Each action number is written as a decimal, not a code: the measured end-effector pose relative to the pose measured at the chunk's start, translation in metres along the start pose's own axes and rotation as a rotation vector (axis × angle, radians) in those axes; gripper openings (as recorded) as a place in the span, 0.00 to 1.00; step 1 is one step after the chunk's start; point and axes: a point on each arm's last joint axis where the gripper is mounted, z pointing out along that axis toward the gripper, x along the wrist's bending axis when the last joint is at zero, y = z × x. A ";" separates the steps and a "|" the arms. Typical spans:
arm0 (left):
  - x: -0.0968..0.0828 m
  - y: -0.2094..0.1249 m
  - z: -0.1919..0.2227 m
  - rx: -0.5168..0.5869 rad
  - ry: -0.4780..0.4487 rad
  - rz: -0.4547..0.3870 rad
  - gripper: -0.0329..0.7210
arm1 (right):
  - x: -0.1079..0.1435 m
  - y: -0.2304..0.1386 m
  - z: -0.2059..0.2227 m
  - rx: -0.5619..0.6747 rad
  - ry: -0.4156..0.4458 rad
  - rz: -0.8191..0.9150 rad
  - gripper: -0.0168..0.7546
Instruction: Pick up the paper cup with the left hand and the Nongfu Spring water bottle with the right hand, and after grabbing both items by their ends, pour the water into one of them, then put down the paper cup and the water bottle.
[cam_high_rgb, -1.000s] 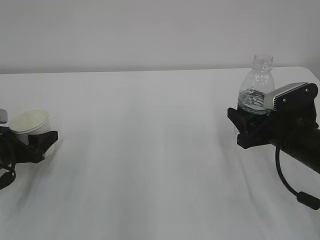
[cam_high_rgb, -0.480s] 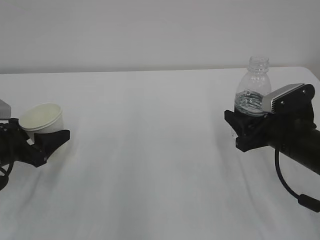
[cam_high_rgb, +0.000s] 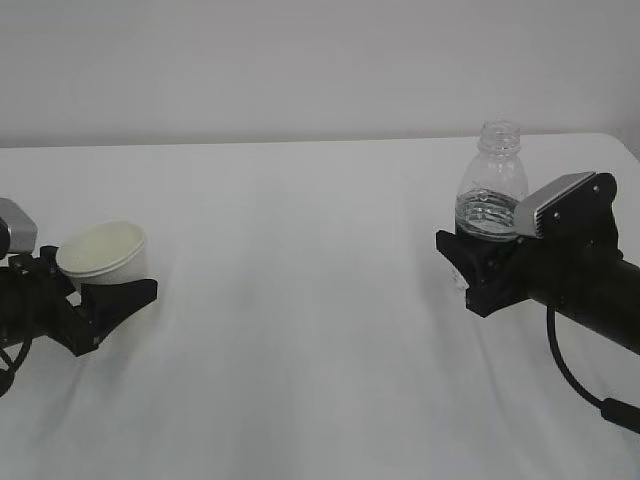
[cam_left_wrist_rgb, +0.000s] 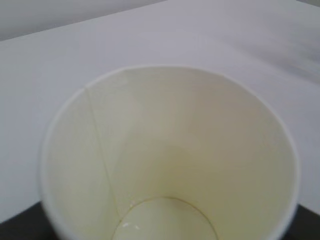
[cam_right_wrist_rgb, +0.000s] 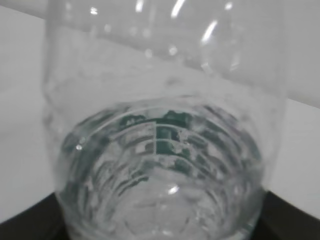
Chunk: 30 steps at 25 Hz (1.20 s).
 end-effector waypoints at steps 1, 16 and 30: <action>-0.002 0.000 0.001 0.001 -0.010 0.003 0.72 | 0.001 0.000 0.000 0.000 0.008 -0.004 0.64; -0.048 0.002 0.024 0.026 -0.217 0.072 0.72 | 0.006 0.000 0.000 -0.001 0.071 -0.028 0.64; -0.103 0.004 0.043 0.037 -0.391 0.120 0.72 | 0.007 0.000 0.000 -0.001 0.080 -0.030 0.64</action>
